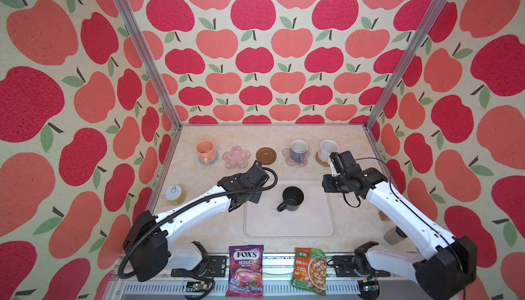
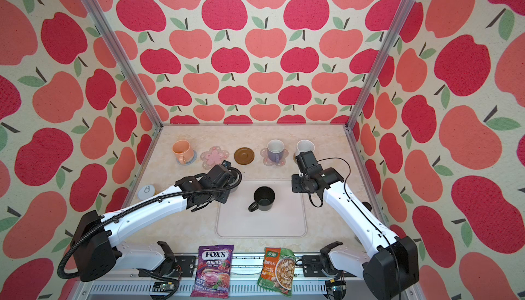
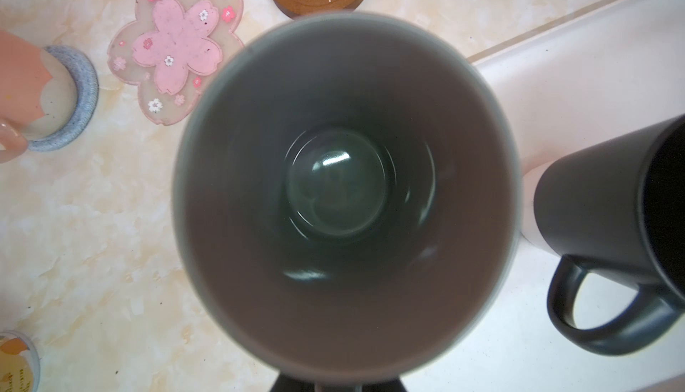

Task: Place cups on coasters
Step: Pick up the cup from the tray.

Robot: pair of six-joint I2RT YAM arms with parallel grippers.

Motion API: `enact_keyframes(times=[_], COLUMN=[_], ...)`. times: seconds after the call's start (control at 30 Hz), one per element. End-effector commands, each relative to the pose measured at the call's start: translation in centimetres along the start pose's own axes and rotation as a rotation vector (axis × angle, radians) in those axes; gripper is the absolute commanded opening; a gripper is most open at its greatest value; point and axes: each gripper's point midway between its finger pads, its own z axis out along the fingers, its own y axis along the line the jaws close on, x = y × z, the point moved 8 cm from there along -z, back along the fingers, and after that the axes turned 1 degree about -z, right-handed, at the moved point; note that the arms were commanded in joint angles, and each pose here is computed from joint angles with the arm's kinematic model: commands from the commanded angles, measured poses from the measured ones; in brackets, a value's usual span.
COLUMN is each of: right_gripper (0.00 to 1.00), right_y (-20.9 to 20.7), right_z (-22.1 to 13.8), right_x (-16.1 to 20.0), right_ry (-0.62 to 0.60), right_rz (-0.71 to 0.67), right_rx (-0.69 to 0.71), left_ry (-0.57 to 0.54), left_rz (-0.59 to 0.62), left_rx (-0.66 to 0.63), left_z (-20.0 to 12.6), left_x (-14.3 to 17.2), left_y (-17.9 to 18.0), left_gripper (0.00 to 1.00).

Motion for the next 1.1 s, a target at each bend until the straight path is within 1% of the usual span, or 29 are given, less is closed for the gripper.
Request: enact_keyframes(times=[0.0, 0.3, 0.47, 0.67, 0.87, 1.07], right_gripper=[0.48, 0.48, 0.48, 0.48, 0.48, 0.48], right_y=[0.0, -0.1, 0.0, 0.0, 0.0, 0.1], right_z=[-0.2, 0.3, 0.4, 0.5, 0.6, 0.8], right_x=[0.0, 0.0, -0.3, -0.6, -0.8, -1.1], right_ry=[0.002, 0.016, 0.018, 0.025, 0.027, 0.037], right_rz=[0.0, -0.011, -0.019, -0.031, -0.04, -0.047], right_rx=[0.014, 0.027, 0.033, 0.042, 0.051, 0.057], left_ry=[-0.116, -0.13, -0.165, -0.184, -0.189, -0.181], left_rz=[-0.045, -0.103, -0.128, -0.125, -0.156, -0.168], left_rx=[-0.008, -0.052, -0.069, -0.089, -0.084, -0.072], left_z=[-1.2, -0.1, 0.6, 1.9, 3.4, 4.9], left_x=[-2.5, -3.7, -5.2, -7.4, -9.3, -10.4], left_y=[1.0, 4.0, 5.6, 7.1, 8.8, 9.7], left_gripper=[0.0, 0.0, 0.0, 0.0, 0.0, 0.0])
